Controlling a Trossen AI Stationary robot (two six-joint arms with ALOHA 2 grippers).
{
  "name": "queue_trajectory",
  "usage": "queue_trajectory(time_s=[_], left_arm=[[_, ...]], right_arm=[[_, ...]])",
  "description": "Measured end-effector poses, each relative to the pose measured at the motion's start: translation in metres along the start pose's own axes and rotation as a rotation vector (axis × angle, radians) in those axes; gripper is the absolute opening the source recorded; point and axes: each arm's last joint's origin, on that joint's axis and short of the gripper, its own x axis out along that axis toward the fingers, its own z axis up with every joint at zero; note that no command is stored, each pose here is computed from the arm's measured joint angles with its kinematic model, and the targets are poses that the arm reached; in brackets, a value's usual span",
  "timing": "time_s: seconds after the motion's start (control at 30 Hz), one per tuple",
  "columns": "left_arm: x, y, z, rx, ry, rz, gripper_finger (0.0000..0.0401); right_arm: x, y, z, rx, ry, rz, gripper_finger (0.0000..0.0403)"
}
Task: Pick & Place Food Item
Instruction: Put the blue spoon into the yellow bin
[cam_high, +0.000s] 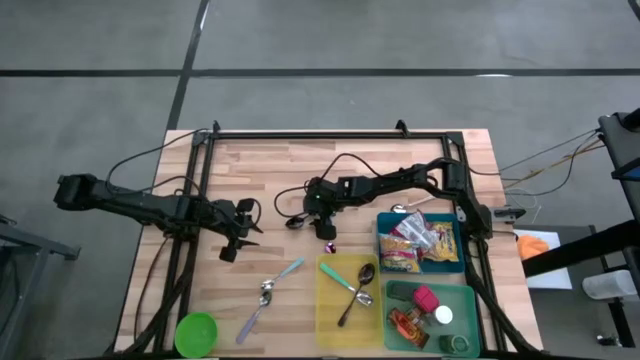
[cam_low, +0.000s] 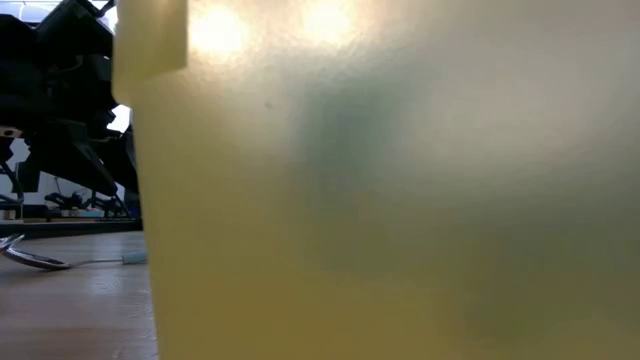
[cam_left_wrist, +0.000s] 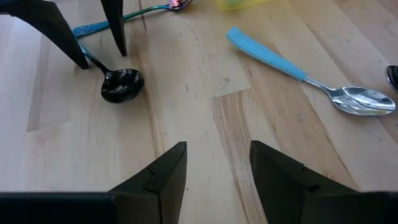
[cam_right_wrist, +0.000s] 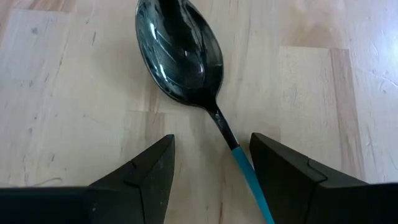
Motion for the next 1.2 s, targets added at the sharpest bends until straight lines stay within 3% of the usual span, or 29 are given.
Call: queue_trajectory(time_s=[0.63, 1.2], left_arm=[[0.0, 0.0, 0.0001, 0.0, 0.0, 0.0, 0.0174], [0.0, 0.0, 0.0, -0.003, 0.0, 0.0, 0.0174]], right_arm=[[0.0001, -0.0005, -0.0008, 0.002, 0.004, -0.019, 0.0018], [0.0007, -0.0004, -0.0011, 0.002, 0.004, -0.019, 0.0021]])
